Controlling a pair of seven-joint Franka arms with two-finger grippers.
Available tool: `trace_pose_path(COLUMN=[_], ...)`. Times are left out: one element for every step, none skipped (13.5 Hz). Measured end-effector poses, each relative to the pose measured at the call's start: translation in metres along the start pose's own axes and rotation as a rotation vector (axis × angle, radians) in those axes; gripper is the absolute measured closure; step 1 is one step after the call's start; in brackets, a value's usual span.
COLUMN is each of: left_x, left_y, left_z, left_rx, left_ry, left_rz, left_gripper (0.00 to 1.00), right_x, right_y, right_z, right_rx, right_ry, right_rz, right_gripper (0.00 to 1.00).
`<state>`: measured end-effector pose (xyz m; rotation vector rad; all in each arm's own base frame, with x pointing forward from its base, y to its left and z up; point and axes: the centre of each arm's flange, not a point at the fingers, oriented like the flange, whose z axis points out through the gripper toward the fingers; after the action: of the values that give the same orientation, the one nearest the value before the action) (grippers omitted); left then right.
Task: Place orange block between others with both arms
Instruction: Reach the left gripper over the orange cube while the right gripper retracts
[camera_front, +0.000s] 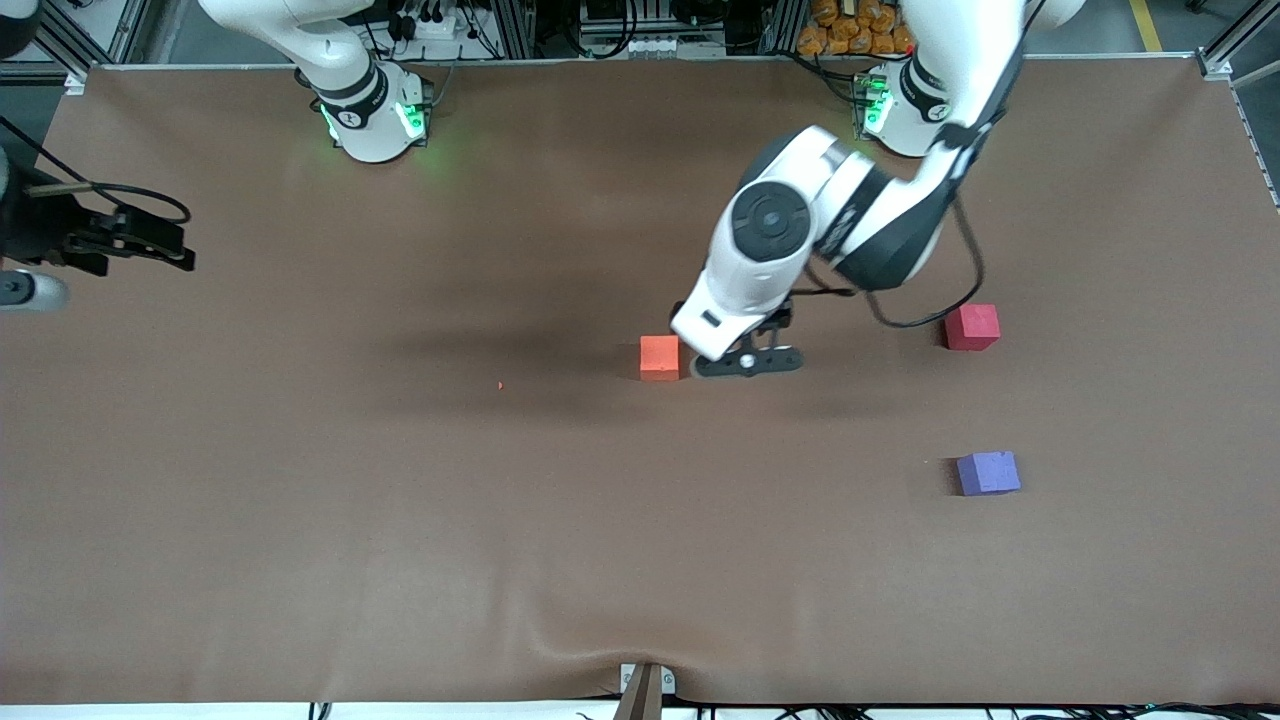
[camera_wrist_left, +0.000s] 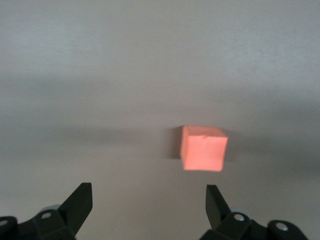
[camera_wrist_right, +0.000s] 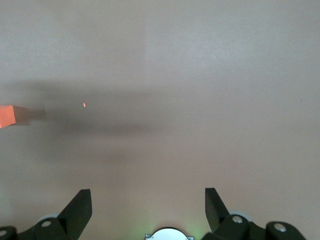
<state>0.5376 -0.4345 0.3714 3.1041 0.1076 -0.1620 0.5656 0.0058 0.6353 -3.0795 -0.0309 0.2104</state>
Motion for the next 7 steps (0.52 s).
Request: trace_pose_path(left_x=[0.002,0.001,-0.002,-0.004,-0.007,-0.009,-0.011], left_y=[0.009,0.020,0.031,0.040,0.046,0.051,0.055], left_z=[0.015,0.030,0.044,0.057,0.069,0.080,0.091], left_rx=[-0.017,-0.037,-0.055,-0.067,-0.072,-0.075,-0.072], left_ry=[0.010,0.023,0.036,0.042,0.042,0.040,0.034], left_rz=[0.008,0.020,0.032,0.040,0.048,0.054,0.060], left_gripper=[0.00,0.00,0.00,0.00,0.00,0.00,0.00], right_x=[-0.001,-0.002,-0.003,-0.004,-0.004,-0.004,-0.004], right_y=[0.010,0.018,0.022,0.024,0.024,0.025,0.026], right_z=[-0.001,0.000,0.001,0.001,0.001,0.001,0.001], right_rx=[0.003,0.005,0.007,0.007,0.008,0.008,0.008], right_ry=[-0.002,-0.009,-0.015,-0.020,-0.021,-0.022,-0.022], right_rz=[0.011,0.019,0.020,0.015,-0.002,-0.015,-0.019], right_gripper=[0.00,0.00,0.00,0.00,0.00,0.00,0.00])
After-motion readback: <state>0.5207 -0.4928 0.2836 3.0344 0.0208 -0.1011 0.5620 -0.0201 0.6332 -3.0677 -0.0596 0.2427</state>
